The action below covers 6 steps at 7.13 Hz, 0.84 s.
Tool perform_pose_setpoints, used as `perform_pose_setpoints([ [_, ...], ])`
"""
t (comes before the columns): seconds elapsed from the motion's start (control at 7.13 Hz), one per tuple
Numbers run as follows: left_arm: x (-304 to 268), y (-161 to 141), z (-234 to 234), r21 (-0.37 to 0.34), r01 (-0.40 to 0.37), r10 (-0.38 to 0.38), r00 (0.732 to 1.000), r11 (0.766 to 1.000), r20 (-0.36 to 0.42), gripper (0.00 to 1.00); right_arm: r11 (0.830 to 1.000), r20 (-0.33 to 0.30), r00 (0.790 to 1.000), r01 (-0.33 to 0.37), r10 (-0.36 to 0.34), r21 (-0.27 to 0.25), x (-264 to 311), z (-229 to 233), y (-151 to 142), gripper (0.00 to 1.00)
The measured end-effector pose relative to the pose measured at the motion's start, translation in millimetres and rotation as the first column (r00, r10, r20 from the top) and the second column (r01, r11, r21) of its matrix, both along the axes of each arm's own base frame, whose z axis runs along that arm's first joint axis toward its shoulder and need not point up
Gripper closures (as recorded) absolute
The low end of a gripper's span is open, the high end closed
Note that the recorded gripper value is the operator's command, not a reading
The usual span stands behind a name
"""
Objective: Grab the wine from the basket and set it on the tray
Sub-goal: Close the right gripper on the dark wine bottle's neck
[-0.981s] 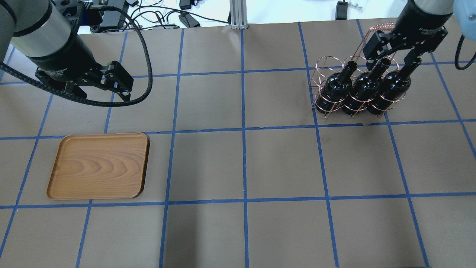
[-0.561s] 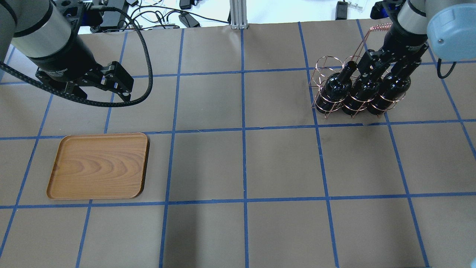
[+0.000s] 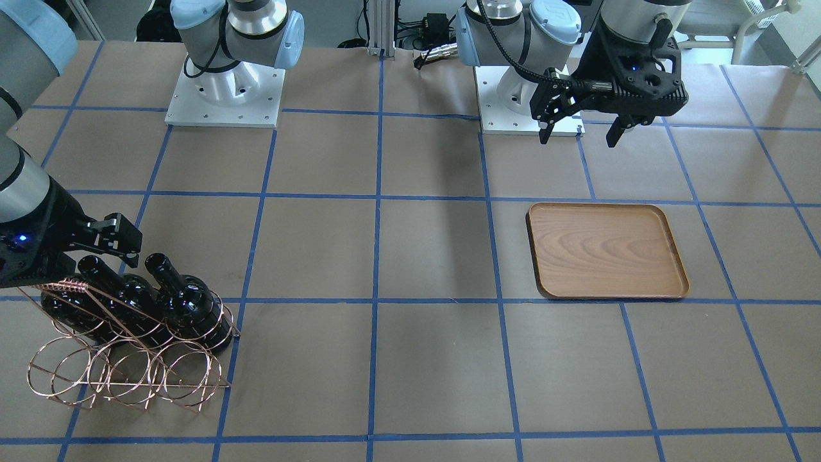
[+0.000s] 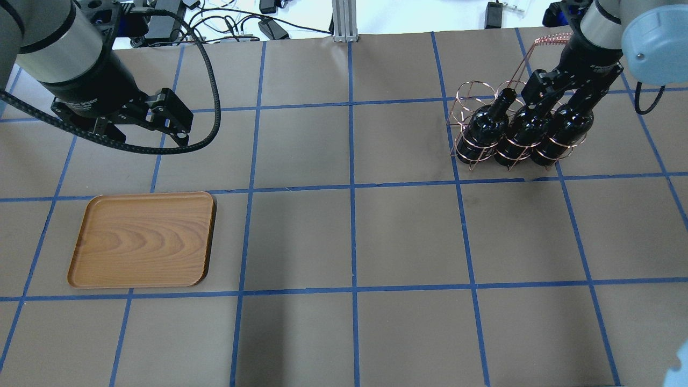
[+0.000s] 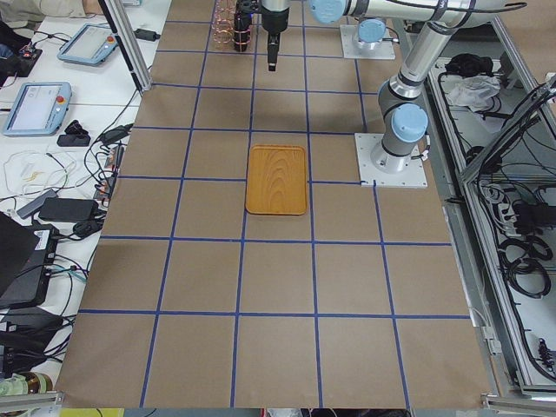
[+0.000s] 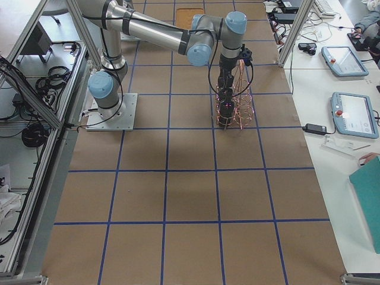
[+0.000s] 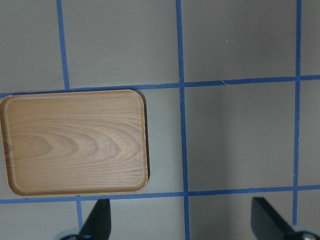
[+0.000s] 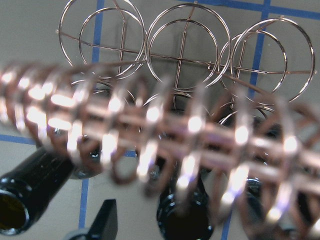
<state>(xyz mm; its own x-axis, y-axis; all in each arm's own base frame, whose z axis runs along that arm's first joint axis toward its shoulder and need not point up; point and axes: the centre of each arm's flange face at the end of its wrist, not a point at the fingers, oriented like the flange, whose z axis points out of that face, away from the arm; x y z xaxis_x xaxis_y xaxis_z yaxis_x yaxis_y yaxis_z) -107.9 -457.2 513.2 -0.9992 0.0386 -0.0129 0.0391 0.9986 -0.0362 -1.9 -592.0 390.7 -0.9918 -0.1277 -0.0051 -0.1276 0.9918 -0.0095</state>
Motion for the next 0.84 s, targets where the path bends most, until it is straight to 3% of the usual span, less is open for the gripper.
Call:
perform_pose_setpoints([
  [0.14,0.0,-0.1,0.1,-0.001,0.000,0.000,1.000,1.000,0.000,0.00,1.000,0.002,1.000,0.011,-0.011,-0.002,-0.1,-0.2,-2.5,0.17],
  [0.28,0.0,-0.1,0.1,-0.001,0.000,0.000,1.000,1.000,0.000,0.00,1.000,0.005,1.000,0.018,-0.018,0.002,-0.2,-3.5,-4.9,0.29],
  [0.56,0.0,-0.1,0.1,-0.001,0.000,0.000,1.000,1.000,0.000,0.00,1.000,0.009,1.000,0.023,-0.023,0.007,-0.4,-7.5,-7.2,0.41],
  [0.84,0.6,-0.2,0.2,-0.002,-0.001,0.001,1.000,1.000,0.001,0.00,1.000,0.011,1.000,0.024,-0.024,0.009,-0.5,-9.0,-8.2,0.63],
])
